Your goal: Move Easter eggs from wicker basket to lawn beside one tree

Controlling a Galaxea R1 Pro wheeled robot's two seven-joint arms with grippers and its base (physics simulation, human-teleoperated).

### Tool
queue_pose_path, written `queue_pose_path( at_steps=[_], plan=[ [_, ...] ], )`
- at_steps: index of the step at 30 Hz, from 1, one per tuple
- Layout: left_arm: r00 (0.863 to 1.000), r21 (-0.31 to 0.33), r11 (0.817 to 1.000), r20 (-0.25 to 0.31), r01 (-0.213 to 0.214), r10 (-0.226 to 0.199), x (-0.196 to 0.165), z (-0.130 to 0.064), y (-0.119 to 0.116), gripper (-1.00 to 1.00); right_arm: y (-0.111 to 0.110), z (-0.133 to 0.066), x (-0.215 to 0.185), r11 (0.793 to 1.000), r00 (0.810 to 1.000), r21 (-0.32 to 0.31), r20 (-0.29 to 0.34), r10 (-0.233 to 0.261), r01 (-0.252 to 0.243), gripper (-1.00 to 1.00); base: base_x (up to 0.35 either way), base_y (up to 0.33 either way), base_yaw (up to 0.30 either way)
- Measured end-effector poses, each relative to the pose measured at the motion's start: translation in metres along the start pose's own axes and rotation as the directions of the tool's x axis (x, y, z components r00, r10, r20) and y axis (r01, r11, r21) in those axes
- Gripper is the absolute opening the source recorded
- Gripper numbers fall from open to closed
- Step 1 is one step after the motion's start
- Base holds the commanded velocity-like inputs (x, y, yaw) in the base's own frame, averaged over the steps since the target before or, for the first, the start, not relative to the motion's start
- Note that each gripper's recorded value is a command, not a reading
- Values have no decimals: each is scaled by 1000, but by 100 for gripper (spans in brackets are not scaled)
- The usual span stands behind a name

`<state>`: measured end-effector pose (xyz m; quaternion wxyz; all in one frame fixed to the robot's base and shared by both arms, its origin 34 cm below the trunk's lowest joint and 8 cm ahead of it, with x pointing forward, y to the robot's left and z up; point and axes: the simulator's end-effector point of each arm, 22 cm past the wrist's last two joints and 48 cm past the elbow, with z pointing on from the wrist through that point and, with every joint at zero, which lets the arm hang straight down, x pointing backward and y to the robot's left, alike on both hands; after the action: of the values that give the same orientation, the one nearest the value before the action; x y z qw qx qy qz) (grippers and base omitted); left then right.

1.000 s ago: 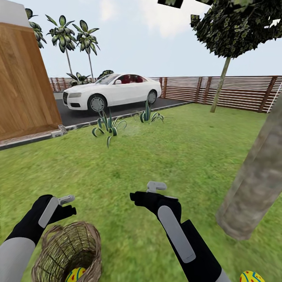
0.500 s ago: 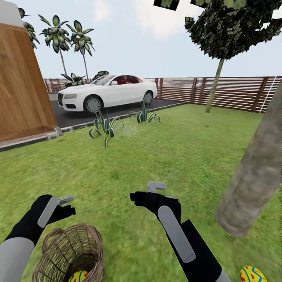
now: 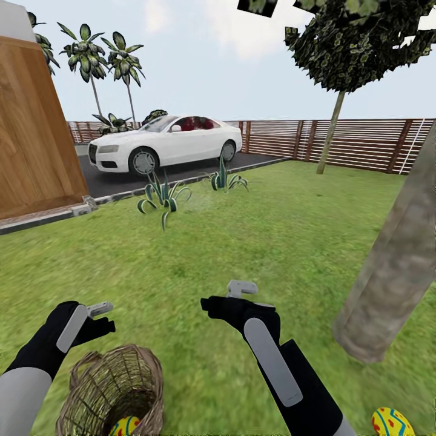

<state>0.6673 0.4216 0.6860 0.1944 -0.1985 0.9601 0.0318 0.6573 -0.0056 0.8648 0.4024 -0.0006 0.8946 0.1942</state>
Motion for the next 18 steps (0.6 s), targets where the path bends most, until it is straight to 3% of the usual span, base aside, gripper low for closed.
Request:
queue_pose_path(
  at_steps=[18],
  plan=[
    [1000, -1, 1000, 2, 0, 0, 0, 0, 0, 100, 0, 0, 0, 1000, 1000, 0, -1, 0, 0, 100, -29, 14, 0]
  ],
)
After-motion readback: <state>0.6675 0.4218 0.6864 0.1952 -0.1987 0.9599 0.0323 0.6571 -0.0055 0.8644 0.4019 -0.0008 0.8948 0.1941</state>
